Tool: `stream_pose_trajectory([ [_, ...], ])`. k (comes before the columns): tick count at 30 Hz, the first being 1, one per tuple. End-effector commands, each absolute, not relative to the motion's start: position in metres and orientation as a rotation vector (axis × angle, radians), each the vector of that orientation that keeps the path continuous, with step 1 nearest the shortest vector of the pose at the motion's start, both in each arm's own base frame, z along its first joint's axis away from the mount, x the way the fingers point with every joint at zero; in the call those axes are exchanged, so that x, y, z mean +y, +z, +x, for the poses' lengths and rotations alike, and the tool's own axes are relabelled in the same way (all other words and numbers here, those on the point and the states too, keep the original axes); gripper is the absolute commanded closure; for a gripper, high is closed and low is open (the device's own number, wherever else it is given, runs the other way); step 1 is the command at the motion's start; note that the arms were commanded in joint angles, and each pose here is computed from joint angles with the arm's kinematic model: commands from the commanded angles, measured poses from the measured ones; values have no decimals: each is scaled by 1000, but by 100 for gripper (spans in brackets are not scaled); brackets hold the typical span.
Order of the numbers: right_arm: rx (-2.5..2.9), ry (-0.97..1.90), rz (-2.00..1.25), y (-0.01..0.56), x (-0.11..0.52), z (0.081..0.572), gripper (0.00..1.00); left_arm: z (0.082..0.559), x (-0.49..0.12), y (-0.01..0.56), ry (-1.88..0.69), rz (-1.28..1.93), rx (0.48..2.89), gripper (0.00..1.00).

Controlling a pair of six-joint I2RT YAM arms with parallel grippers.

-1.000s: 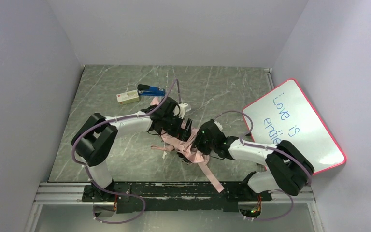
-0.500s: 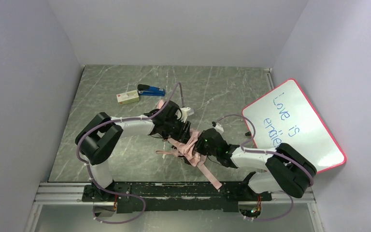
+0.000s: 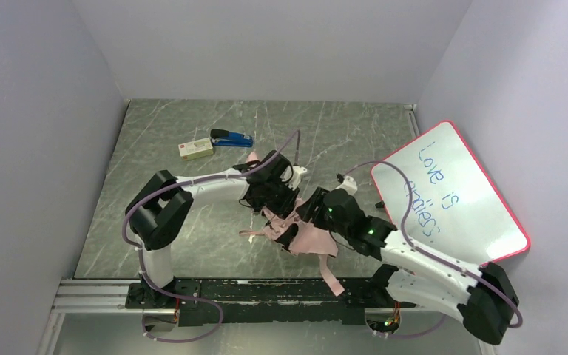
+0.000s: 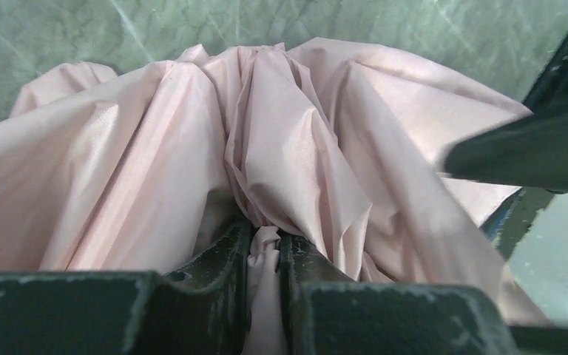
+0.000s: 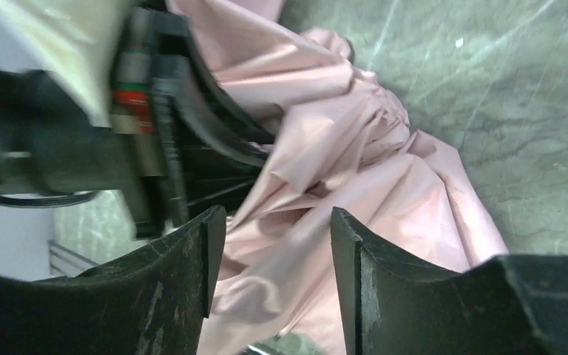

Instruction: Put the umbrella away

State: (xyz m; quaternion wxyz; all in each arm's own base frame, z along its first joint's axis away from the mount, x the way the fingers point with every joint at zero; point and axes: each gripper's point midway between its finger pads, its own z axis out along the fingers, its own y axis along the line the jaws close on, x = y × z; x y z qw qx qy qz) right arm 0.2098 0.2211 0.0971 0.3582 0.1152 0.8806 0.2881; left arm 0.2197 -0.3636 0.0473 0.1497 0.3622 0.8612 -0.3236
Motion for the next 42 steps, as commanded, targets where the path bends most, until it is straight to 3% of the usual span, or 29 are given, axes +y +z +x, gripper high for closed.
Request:
stream_pose_trajectory([
  [1, 2285, 543, 322, 115, 182, 203, 41, 228, -332, 29, -602, 1174, 2552, 89],
  [10, 2297, 359, 438, 118, 149, 200, 39, 290, -303, 47, -107, 1250, 2426, 89],
  [21, 2335, 428, 353, 109, 157, 191, 37, 346, -296, 105, 335, 1283, 2089, 88],
  [26, 2366, 567, 201, 106, 176, 180, 37, 344, -318, 111, 379, 1364, 1929, 90],
  [31, 2322, 581, 247, 117, 165, 176, 36, 333, -342, 102, 432, 1429, 1813, 91],
  [42, 1893, 628, 284, 246, 119, 188, 37, 303, -360, 93, 614, 1419, 1599, 88],
])
